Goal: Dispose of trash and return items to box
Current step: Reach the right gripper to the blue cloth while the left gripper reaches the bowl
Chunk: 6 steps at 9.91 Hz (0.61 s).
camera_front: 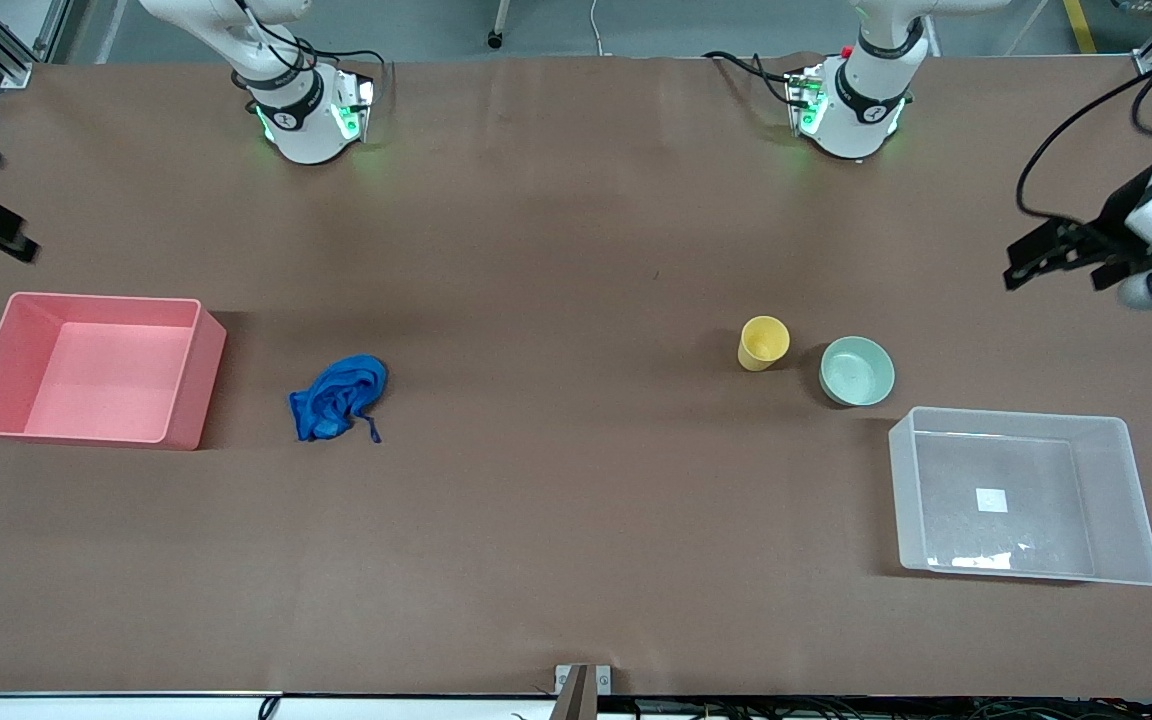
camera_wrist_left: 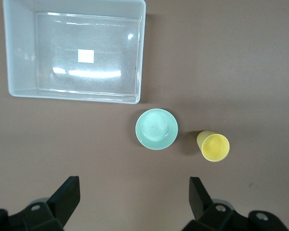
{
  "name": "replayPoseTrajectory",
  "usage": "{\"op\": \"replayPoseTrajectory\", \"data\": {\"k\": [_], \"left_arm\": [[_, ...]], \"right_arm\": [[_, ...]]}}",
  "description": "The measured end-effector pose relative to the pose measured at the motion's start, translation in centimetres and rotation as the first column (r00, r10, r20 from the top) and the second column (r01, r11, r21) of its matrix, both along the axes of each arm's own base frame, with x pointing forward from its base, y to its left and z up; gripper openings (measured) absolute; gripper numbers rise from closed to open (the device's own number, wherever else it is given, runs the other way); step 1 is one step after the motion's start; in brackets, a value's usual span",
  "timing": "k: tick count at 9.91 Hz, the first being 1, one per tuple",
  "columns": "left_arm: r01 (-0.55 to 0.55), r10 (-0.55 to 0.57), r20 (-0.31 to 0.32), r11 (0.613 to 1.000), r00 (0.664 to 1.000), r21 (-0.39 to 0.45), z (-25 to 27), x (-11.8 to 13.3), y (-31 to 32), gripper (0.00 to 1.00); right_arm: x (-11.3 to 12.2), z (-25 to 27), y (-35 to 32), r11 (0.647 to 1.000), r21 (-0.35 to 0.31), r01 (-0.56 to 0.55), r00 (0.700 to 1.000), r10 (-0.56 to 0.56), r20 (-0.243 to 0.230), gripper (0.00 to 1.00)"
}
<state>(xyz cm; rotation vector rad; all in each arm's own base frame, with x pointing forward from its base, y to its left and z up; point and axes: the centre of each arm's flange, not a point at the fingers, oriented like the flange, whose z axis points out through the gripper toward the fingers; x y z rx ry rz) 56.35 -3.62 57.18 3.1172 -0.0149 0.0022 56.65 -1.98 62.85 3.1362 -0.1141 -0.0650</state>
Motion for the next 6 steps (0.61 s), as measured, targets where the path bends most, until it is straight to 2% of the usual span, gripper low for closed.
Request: {"op": "replayPoseTrajectory", "data": {"k": [2,3,4,6], "left_arm": [[-0.007,0.007,0.018,1.000,1.000,0.000,-7.5,-0.2,0.2,1.00],[-0.010,0.010,0.004,1.000,1.000,0.002,-11.4,-1.0,0.3,1.00],[-0.011,0.011,-0.012,1.000,1.000,0.004,-15.4,-2.2,0.4,1.00],[-0.016,0.016,0.006,1.000,1.000,0.005,-22.5,-3.4,0.5,1.00]], "right_arm": [[4.1,-10.4,6.3,0.995,0.005,-0.102,0.995,0.102,-0.002,1.00],[4.6,-16.5,8.5,0.991,0.010,-0.136,0.991,0.136,0.015,1.00],[4.1,-22.4,9.9,0.987,0.014,-0.159,0.987,0.158,0.030,1.00],[2.6,-31.9,10.4,0.986,0.019,-0.168,0.985,0.168,0.033,1.00]]}}
